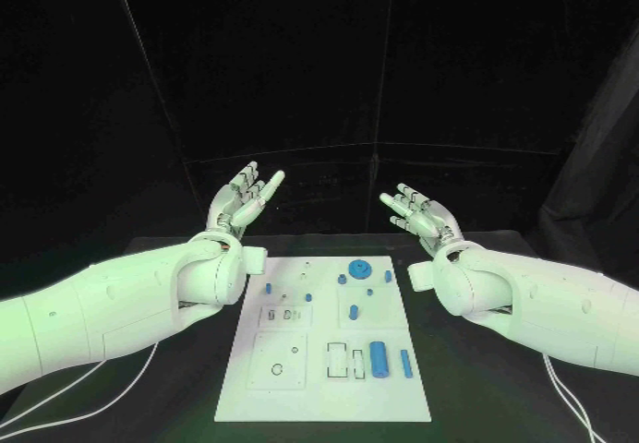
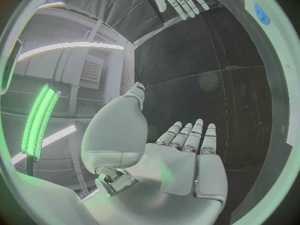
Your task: Assemble the parts on the task board
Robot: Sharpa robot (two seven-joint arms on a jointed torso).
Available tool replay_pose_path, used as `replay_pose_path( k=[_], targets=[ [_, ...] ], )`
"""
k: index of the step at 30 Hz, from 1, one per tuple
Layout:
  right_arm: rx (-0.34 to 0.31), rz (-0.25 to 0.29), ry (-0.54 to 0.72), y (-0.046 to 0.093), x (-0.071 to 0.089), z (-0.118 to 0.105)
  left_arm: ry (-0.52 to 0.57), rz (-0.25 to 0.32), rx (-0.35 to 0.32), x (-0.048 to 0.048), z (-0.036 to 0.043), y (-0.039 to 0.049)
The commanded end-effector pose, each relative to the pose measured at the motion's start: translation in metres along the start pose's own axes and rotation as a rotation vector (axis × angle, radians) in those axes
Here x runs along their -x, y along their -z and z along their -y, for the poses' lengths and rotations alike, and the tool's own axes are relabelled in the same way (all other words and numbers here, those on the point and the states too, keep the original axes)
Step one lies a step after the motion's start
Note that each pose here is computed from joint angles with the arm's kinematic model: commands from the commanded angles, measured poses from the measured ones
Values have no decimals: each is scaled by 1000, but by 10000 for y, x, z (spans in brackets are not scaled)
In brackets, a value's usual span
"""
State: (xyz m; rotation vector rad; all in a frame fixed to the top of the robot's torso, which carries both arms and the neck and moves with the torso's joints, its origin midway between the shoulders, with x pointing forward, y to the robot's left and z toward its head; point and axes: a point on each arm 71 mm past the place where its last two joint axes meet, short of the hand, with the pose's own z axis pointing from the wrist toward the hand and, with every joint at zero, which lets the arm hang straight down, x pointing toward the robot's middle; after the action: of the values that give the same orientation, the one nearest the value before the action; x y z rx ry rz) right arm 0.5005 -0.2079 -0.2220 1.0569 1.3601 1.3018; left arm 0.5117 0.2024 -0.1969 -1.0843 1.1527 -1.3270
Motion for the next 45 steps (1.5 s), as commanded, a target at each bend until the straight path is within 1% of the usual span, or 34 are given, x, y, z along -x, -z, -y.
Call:
replay_pose_path(
  k=[1,5,6,13,16,20,21,23,26,29,31,35,41,45],
  targets=[
    [-5,-157,33,-24,-84,-7,47,-36,-49,-28,41,-4],
    [-7,-173,41,-40,-76,-7,47,-36,-49,-28,41,-4],
    [11,-143,52,-5,5,-29,46,-36,-49,12,49,22],
    [50,-104,67,-8,106,-46,44,-30,-54,61,56,33],
    [65,-82,80,-11,166,-50,43,-27,-60,99,68,52],
    [83,-76,145,-8,211,-56,44,-28,-68,148,84,76],
    [91,-82,173,-4,214,-61,43,-33,-72,159,91,84],
    [104,-100,231,8,213,-70,37,-62,-81,166,107,107],
    [88,-156,327,25,198,-60,38,-121,-83,156,128,153],
    [85,-212,442,18,182,-71,54,-170,-72,145,144,204],
    [90,-237,504,12,173,-87,64,-192,-64,143,154,239],
    [131,-298,684,-16,124,-165,95,-245,-30,127,179,339],
    [176,-359,900,-98,15,-291,142,-282,5,85,217,453],
    [207,-392,1038,-148,-104,-346,155,-295,16,55,233,494]
  ],
)
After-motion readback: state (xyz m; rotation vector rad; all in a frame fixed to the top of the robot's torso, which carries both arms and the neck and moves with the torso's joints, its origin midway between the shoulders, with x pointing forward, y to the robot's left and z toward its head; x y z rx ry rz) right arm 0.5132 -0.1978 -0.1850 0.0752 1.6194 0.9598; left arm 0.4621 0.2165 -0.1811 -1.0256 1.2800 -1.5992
